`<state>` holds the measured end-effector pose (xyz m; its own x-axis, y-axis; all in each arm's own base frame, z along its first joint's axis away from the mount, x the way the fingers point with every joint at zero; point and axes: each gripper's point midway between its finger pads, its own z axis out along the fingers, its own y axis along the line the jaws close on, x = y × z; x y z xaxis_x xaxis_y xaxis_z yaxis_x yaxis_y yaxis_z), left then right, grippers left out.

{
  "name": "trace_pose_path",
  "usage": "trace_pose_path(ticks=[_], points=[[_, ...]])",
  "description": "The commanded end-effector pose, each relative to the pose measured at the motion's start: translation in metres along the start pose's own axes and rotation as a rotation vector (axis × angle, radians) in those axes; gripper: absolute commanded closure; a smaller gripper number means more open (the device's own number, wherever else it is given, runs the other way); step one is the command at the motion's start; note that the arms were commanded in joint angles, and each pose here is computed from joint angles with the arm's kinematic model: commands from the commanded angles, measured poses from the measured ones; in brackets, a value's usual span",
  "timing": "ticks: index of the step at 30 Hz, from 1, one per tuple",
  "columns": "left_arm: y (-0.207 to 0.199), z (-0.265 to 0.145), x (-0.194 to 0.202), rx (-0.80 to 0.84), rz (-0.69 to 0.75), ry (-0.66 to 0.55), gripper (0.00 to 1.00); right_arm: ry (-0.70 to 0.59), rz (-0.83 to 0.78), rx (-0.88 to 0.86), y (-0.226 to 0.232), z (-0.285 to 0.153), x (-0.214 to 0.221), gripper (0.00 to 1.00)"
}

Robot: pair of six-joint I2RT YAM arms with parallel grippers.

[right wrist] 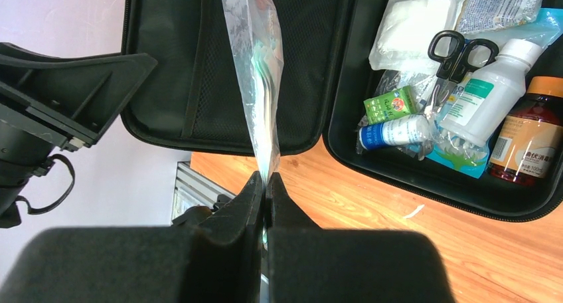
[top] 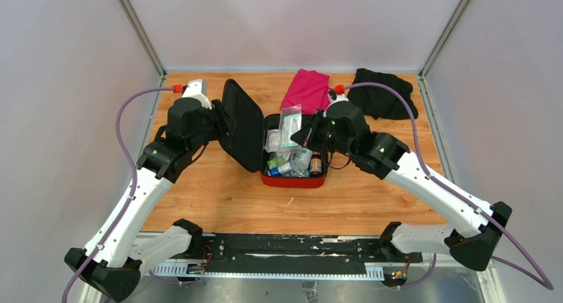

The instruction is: Organize the medicine kit

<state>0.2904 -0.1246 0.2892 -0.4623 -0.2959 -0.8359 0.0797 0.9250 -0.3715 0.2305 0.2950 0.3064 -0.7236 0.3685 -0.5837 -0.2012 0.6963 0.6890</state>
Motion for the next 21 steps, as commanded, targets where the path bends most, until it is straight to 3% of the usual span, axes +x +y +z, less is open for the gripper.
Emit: trace_pose_path(ticks=[1,6,13,21], points=[[-0.001,-0.013,-0.025,-0.011,0.051,-0.069,0.49,0.008,-0.023,0.015,-0.002,0.0,-0.002,1.0],[-0.002,-0.014,-0.027,-0.009,0.072,-0.066,0.51,0.021,-0.028,0.012,0.002,0.004,-0.002,1.0],[-0.004,-0.009,-0.02,0.01,0.088,-0.042,0.71,0.045,-0.052,0.013,0.014,0.016,-0.007,1.0],[-0.01,-0.005,-0.012,0.05,0.114,-0.009,0.84,0.068,-0.048,0.005,0.025,0.028,-0.009,1.0]])
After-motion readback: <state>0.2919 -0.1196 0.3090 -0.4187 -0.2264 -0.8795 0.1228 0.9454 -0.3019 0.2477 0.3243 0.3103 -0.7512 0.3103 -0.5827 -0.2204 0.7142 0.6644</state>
